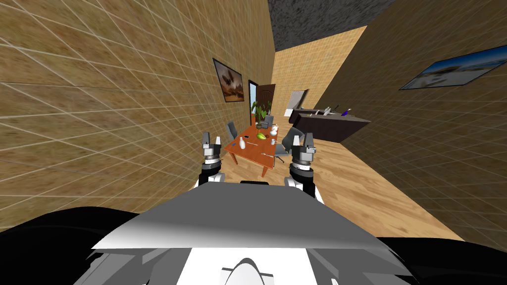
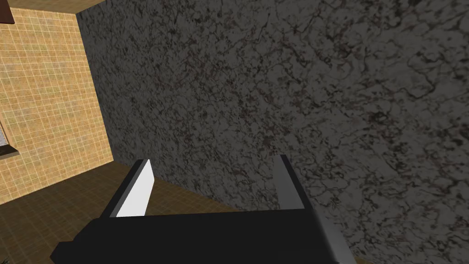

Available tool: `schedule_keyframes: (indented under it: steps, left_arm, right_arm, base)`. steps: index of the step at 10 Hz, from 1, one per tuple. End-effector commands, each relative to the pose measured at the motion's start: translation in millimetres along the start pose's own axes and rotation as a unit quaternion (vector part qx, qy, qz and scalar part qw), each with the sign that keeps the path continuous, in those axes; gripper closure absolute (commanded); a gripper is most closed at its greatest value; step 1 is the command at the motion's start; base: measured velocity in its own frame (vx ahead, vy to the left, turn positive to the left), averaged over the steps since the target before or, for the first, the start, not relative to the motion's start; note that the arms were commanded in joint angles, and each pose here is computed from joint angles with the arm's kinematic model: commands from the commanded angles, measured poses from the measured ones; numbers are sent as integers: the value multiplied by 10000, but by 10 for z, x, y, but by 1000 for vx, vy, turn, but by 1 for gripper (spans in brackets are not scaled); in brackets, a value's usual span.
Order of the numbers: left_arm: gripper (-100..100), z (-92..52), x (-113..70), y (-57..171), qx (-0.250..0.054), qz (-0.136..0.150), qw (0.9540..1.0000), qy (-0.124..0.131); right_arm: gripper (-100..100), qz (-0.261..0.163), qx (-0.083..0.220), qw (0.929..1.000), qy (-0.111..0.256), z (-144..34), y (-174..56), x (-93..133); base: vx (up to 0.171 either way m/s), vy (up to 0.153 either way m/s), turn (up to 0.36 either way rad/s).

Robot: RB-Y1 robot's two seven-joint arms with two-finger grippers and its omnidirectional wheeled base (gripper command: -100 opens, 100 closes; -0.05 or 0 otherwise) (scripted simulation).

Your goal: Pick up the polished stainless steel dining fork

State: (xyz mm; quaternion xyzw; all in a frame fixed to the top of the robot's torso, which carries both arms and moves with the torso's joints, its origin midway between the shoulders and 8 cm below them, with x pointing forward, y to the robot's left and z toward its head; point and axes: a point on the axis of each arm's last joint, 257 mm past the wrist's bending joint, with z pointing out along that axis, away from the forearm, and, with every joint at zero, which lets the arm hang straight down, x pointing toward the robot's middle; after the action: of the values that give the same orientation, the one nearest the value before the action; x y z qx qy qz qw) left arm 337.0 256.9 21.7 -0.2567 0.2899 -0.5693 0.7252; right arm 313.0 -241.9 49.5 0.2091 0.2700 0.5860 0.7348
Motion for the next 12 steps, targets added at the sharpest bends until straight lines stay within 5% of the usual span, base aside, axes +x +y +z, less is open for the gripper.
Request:
schedule_keyframes:
  steps: [1,6,12]
  left_arm:
    - [0,0,0,0,0,0,10000,0]
    - [0,0,0,0,0,0,10000,0]
    - [0,0,0,0,0,1,10000,0]
  right_arm:
    - [-100,-107,24,9997,224,-12,-54,49]
    - [-100,-606,242,9943,841,-85,-381,118]
    - [-100,-1414,756,9732,1650,-300,-1021,86]
  base:
    - [-33,-26,43]
    - [-87,-68,69]
    - [-91,-64,119]
